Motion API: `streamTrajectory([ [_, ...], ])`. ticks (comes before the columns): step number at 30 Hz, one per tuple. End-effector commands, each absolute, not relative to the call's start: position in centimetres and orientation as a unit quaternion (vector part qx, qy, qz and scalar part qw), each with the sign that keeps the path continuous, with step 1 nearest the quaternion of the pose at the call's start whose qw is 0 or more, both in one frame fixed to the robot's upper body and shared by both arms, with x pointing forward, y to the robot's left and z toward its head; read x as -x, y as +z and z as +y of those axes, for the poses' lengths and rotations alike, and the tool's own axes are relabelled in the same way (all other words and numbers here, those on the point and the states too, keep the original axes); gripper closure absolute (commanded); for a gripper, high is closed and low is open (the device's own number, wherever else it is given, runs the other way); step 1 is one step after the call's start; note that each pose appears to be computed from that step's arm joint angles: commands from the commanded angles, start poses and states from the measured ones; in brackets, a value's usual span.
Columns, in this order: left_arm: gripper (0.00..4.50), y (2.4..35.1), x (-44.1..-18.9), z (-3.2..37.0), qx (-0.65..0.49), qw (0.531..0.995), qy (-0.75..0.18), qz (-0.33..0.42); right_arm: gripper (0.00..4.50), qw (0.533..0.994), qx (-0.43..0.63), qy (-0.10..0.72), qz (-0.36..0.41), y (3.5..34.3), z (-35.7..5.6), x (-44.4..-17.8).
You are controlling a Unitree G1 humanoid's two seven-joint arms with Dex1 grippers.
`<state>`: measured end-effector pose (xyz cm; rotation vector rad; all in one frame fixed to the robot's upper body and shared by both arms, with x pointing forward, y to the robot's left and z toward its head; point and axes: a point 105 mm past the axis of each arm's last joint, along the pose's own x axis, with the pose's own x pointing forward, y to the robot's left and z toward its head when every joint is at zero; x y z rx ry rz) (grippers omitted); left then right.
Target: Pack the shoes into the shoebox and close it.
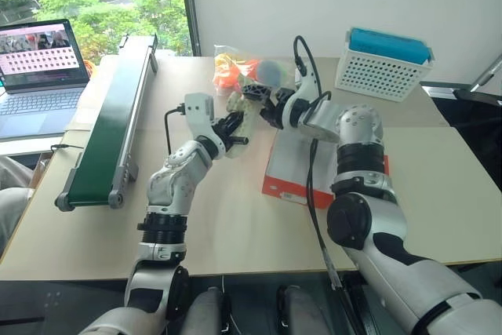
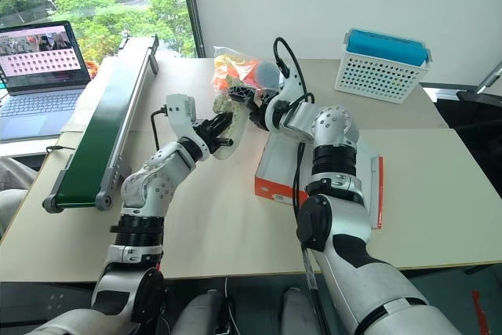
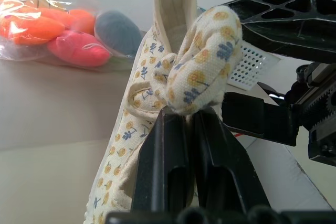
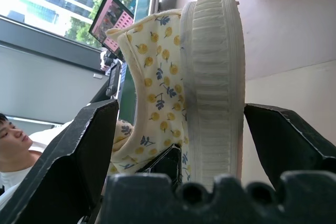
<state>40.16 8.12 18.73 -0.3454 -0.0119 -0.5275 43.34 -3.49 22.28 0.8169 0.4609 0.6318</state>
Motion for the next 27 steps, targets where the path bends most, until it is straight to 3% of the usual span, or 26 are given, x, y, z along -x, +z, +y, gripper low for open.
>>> streamTrajectory([
  [1, 4.47, 21.3, -39.6, 7.2, 0.162, 0.944, -0.285, -0.046, 0.0, 0.844, -0.388, 0.329, 0.17, 25.3, -2.6, -43.3],
  [7, 4.47, 21.4, -39.5, 7.1, 0.164, 0.943, -0.286, -0.046, 0.0, 0.847, -0.386, 0.324, 0.168, 25.0, -2.6, -43.4],
  [10, 4.5, 21.4, -39.4, 7.0, 0.165, 0.942, -0.289, -0.047, 0.71, 0.848, -0.387, 0.324, 0.162, 25.1, -2.6, -43.4],
  [18, 4.5, 21.4, -39.4, 7.0, 0.166, 0.942, -0.289, -0.046, 3.39, 0.843, -0.392, 0.335, 0.153, 25.6, -2.0, -43.1],
  [23, 4.5, 21.3, -39.3, 7.1, 0.166, 0.942, -0.288, -0.045, 3.93, 0.839, -0.398, 0.337, 0.154, 25.5, -1.6, -43.0],
  [27, 4.5, 20.8, -39.2, 7.0, 0.157, 0.944, -0.288, -0.033, 4.0, 0.836, -0.406, 0.338, 0.15, 25.6, -1.4, -42.9],
])
